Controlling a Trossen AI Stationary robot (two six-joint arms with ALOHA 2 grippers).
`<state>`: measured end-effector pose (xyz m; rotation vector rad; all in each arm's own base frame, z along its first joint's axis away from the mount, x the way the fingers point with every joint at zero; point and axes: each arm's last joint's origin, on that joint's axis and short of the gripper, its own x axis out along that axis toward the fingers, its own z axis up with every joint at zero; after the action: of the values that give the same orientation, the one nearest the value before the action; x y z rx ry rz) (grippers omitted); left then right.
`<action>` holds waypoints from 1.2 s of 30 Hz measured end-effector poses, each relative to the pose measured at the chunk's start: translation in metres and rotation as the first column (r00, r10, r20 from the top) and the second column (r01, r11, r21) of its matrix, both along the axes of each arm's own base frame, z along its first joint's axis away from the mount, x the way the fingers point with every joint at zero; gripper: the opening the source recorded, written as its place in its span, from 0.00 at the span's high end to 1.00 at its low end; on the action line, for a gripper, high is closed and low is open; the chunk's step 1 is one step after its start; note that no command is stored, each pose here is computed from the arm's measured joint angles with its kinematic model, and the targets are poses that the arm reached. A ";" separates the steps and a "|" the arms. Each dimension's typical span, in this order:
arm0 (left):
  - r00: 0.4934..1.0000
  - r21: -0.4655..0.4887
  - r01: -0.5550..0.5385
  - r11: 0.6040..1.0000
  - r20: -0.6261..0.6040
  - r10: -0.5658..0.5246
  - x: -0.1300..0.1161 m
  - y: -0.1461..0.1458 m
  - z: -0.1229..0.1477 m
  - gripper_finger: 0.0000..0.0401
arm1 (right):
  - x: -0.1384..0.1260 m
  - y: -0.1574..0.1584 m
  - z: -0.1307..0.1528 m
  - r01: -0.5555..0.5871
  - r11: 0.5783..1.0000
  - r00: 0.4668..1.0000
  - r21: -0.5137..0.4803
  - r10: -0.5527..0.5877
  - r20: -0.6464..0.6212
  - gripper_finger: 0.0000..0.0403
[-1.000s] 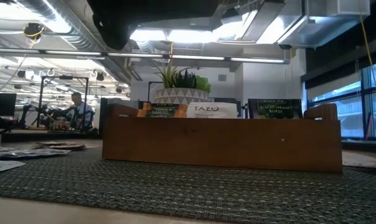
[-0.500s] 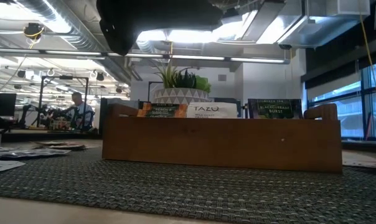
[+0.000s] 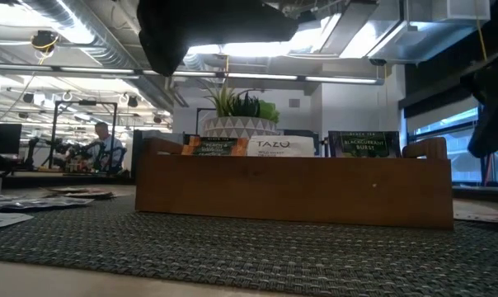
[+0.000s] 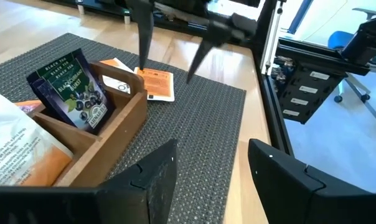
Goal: Pick & Place Tea
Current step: Put the white tea bag into the middle of the wooden organizer
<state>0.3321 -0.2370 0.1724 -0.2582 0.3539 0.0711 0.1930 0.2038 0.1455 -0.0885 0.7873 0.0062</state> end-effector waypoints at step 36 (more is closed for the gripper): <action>1.000 0.012 -0.002 1.000 -0.016 0.002 0.000 0.001 -0.002 0.53 | 0.014 0.027 -0.047 0.157 0.982 0.959 -0.108 -0.178 -0.220 0.82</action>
<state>0.3321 -0.2355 0.1707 -0.2457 0.3694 0.0773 0.2065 0.2311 0.0981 -0.1071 1.0239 -0.1832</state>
